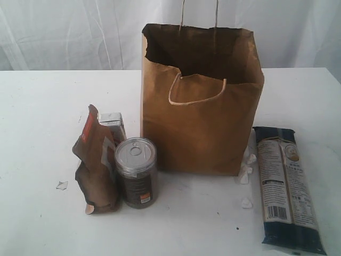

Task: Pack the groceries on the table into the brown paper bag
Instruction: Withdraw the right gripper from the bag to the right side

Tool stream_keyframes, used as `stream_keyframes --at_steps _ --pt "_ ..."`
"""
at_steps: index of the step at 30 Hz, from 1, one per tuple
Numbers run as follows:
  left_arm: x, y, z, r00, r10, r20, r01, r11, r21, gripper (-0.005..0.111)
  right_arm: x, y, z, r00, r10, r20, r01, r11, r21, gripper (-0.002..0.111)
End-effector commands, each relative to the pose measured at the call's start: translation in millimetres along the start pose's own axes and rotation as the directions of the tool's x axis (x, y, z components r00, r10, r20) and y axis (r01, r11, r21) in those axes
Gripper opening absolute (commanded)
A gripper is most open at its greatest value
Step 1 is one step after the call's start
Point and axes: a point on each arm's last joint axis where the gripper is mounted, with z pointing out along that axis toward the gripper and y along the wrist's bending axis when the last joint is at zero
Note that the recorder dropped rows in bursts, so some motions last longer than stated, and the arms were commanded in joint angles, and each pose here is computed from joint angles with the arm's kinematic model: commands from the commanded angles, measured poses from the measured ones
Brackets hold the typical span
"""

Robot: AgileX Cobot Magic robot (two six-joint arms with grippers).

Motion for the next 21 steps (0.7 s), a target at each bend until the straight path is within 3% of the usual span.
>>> stream_keyframes --at_steps 1,4,5,6,7,9,11,15,18,21 --pt "0.8 0.0 0.3 1.000 -0.004 0.001 0.004 1.000 -0.003 0.000 6.0 -0.7 1.5 0.999 0.041 -0.013 -0.041 0.999 0.008 0.000" --pt "-0.5 -0.2 0.3 1.000 -0.010 0.016 0.010 1.000 -0.001 0.000 5.8 -0.7 1.5 0.999 0.041 -0.011 -0.041 0.999 0.009 0.000" --pt "-2.7 -1.4 0.2 0.998 -0.055 0.039 0.055 0.998 0.014 0.000 6.0 -0.7 1.5 0.999 0.041 -0.013 -0.041 0.999 0.008 0.000" --pt "-6.6 -3.6 -0.1 0.981 -0.179 0.074 0.176 0.983 0.050 0.000 6.2 -0.6 1.5 0.999 0.041 -0.015 -0.041 0.999 0.008 0.000" --pt "-11.1 -5.0 -0.6 0.950 -0.291 0.112 0.282 0.955 0.088 0.000 6.2 -0.6 1.5 0.999 0.041 -0.015 -0.041 0.999 0.008 0.000" --pt "-21.8 -5.8 -2.8 0.837 -0.515 0.184 0.487 0.855 0.179 0.000 6.5 -0.5 1.5 0.999 0.041 -0.019 -0.041 0.999 0.007 0.000" --pt "-30.5 -3.8 -5.4 0.755 -0.604 0.254 0.557 0.796 0.237 0.000 6.7 -0.5 1.5 0.999 0.041 -0.021 -0.041 0.999 0.007 0.000" --pt "-38.5 -1.3 -8.7 0.711 -0.619 0.334 0.555 0.785 0.276 0.000 6.1 -0.6 1.5 0.999 0.041 -0.014 -0.041 0.999 0.008 0.000" --pt "-48.1 1.8 -14.0 0.679 -0.581 0.449 0.500 0.813 0.297 0.000 6.1 -0.6 1.5 0.999 0.041 -0.014 -0.041 0.999 0.008 0.000" --pt "-71.1 15.2 -36.3 0.454 -0.514 0.728 0.433 0.841 0.324 0.000 5.9 -0.6 1.5 0.999 0.043 -0.012 -0.043 0.999 0.008 0.000"
